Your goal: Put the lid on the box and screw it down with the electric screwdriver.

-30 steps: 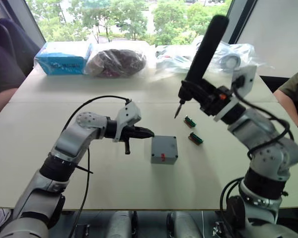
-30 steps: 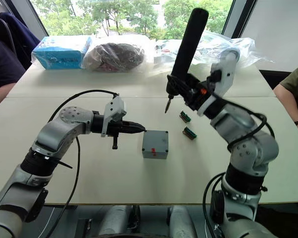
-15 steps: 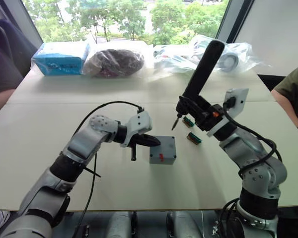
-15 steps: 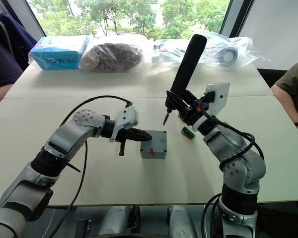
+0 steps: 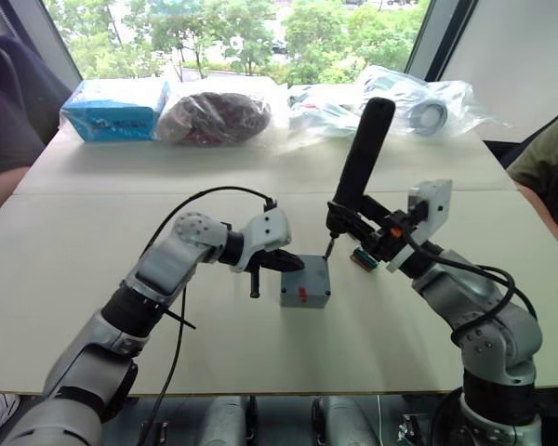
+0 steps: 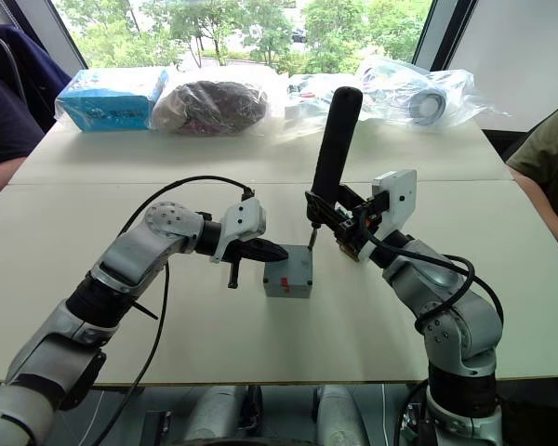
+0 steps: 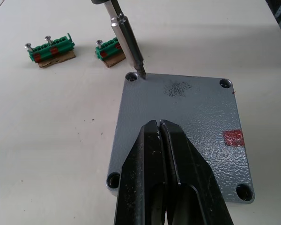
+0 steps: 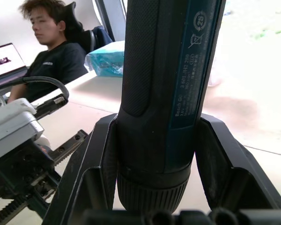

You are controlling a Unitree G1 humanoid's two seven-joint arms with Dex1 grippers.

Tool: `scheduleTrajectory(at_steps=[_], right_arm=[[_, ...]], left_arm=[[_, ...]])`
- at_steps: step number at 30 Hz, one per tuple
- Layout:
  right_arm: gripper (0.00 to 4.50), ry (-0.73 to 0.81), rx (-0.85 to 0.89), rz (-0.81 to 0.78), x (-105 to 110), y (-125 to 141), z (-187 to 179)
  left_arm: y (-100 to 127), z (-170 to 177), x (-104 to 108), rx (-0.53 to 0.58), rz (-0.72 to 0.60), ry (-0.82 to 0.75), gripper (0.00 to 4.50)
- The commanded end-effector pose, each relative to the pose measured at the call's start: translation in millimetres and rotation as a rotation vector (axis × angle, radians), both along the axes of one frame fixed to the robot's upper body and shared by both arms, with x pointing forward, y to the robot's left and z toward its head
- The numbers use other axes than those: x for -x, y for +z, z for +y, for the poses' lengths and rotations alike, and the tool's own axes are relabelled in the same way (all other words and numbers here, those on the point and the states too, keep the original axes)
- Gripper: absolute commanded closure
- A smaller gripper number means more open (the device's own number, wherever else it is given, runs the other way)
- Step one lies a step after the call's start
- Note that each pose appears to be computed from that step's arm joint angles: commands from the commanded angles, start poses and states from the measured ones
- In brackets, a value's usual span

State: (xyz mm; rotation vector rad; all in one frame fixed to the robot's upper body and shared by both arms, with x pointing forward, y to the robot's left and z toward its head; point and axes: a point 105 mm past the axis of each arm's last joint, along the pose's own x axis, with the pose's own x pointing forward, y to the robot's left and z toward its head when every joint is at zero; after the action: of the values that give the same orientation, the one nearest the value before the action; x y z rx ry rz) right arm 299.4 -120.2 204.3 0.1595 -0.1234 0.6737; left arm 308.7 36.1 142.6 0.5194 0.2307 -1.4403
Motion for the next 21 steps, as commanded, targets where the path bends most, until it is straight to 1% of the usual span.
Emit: scheduleTrajectory(at_steps=[1,5,9,15,18,21], right_arm=[[2.69,-0.025,0.005,-0.076,0.9,12.0,-0.6],[2.69,-0.033,-0.006,-0.081,-1.2,11.6,0.5],[2.69,0.021,-0.059,-0.06,3.8,12.4,8.7],[2.69,0.018,-0.053,-0.066,5.1,13.1,7.1],[2.69,-0.01,-0.068,-0.104,2.5,23.9,-0.7],[2.69,0.003,-0.083,-0.117,4.8,29.6,-1.3]], left_arm=[[-3.5,1.7,1.3,-0.014,0.004,0.002,4.5],[-4.5,1.6,2.3,-0.014,0.008,0.001,4.5],[-6.2,3.4,3.1,-0.019,0.012,0.001,4.5],[-6.9,3.1,4.9,-0.021,0.013,-0.001,4.5],[-7.5,3.7,5.8,-0.023,0.016,-0.005,4.5],[-8.2,3.2,6.7,-0.023,0.017,-0.009,4.5]])
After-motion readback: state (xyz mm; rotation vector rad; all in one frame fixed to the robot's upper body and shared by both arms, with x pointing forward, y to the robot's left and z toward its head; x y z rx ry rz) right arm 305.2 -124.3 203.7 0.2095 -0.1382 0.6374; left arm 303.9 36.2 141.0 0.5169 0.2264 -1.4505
